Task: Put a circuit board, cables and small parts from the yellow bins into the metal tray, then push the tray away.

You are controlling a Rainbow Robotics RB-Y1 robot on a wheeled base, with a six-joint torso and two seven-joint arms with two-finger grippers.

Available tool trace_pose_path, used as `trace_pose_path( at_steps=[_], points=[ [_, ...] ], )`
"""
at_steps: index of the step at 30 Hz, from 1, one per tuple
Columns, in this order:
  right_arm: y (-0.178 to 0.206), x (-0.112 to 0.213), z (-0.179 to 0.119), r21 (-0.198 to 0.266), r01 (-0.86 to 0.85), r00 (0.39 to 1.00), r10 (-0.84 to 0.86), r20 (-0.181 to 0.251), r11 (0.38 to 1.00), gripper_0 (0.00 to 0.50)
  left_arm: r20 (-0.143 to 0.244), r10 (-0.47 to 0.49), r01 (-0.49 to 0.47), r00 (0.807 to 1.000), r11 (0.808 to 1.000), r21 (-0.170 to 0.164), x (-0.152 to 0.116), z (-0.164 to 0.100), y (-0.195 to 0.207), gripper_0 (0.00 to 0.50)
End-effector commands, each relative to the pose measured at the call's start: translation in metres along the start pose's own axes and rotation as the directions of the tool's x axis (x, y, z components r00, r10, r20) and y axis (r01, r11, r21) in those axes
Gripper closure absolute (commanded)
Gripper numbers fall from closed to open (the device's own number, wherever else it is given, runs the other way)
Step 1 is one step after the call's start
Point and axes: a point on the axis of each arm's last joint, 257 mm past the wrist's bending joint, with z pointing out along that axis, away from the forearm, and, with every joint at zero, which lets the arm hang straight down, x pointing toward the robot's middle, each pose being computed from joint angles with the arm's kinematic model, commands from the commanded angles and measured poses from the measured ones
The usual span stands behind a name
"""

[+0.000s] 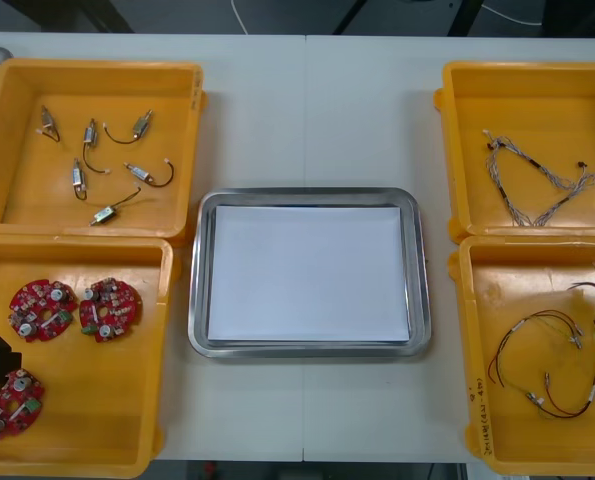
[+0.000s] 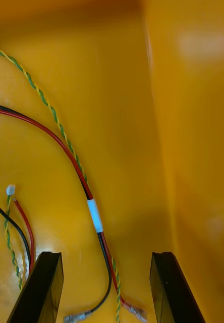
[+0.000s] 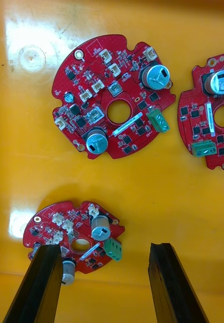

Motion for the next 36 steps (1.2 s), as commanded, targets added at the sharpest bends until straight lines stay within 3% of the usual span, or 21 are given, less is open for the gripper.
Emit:
trace_pose_path(
  at_steps=[1, 6, 14, 36],
  points=[
    [0.003, -0.014, 0.001, 0.001, 0.083, 0.997, -0.083, 0.011, 0.997, 0.000, -0.021, 0.158, -0.158, 0.987, 0.987, -0.009, 0.013, 0.009, 0.003, 0.000],
    [0.007, -0.011, 0.003, -0.007, 0.090, 0.996, -0.090, 0.003, 0.996, 0.000, -0.011, 0.153, -0.153, 0.988, 0.988, 0.001, 0.015, 0.021, 0.004, 0.000],
    [0.014, -0.007, 0.008, -0.018, 0.103, 0.995, -0.103, -0.004, 0.995, 0.000, -0.032, 0.159, -0.159, 0.987, 0.987, 0.007, 0.026, 0.033, 0.004, 0.000],
    [0.009, -0.003, 0.017, -0.026, 0.064, 0.998, -0.064, -0.011, 0.998, 0.000, -0.020, 0.180, -0.180, 0.983, 0.984, -0.005, 0.032, 0.054, 0.007, 0.000]
  ],
)
